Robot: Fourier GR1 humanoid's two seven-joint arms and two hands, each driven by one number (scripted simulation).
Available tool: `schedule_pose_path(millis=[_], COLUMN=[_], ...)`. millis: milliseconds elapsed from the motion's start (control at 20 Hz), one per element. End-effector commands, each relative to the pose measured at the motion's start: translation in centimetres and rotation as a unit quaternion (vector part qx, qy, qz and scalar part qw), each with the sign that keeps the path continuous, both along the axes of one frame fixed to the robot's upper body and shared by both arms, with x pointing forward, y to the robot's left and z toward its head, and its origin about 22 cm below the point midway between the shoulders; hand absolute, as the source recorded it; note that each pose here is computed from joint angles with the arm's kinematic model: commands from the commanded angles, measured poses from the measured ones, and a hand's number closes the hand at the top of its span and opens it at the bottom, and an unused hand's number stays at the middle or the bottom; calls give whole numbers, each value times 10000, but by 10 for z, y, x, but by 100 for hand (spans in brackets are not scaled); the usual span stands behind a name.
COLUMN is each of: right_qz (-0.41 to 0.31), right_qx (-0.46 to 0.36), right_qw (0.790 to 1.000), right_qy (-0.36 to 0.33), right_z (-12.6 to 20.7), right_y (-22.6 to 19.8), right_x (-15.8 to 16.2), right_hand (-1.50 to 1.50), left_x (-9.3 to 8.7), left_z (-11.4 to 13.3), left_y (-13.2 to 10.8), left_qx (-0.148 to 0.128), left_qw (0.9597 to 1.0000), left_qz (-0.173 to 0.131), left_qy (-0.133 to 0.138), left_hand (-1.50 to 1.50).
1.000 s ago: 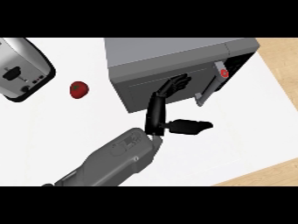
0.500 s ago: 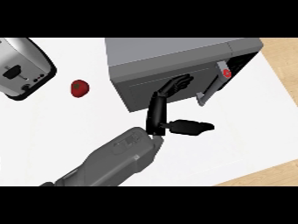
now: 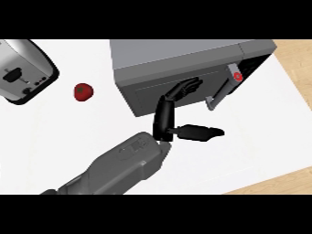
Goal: Pick up the milk, place it into the microwave and close the microwave
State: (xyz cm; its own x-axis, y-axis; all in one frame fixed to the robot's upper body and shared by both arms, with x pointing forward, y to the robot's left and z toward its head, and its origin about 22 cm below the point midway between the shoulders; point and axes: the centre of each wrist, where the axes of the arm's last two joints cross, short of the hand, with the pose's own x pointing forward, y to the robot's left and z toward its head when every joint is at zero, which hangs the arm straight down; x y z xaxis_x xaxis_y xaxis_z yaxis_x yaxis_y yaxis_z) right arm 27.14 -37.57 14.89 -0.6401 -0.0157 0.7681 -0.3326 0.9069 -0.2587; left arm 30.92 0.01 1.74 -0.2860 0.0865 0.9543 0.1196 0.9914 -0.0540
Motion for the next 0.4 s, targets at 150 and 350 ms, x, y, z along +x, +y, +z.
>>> schedule_pose_path(millis=[150, 350], right_qz=[181, 263], right_qx=[273, 316], right_qw=[9993, 9987], right_qy=[201, 285], right_z=[1, 3], right_y=[-12, -20], right_x=[9, 13], right_hand=[-150, -150], left_x=[28, 30], left_z=[11, 16], left_y=[8, 6], left_qx=[-43, -116], left_qw=[9981, 9980], left_qz=[609, 608], left_qy=[82, 95], left_hand=[-150, -150])
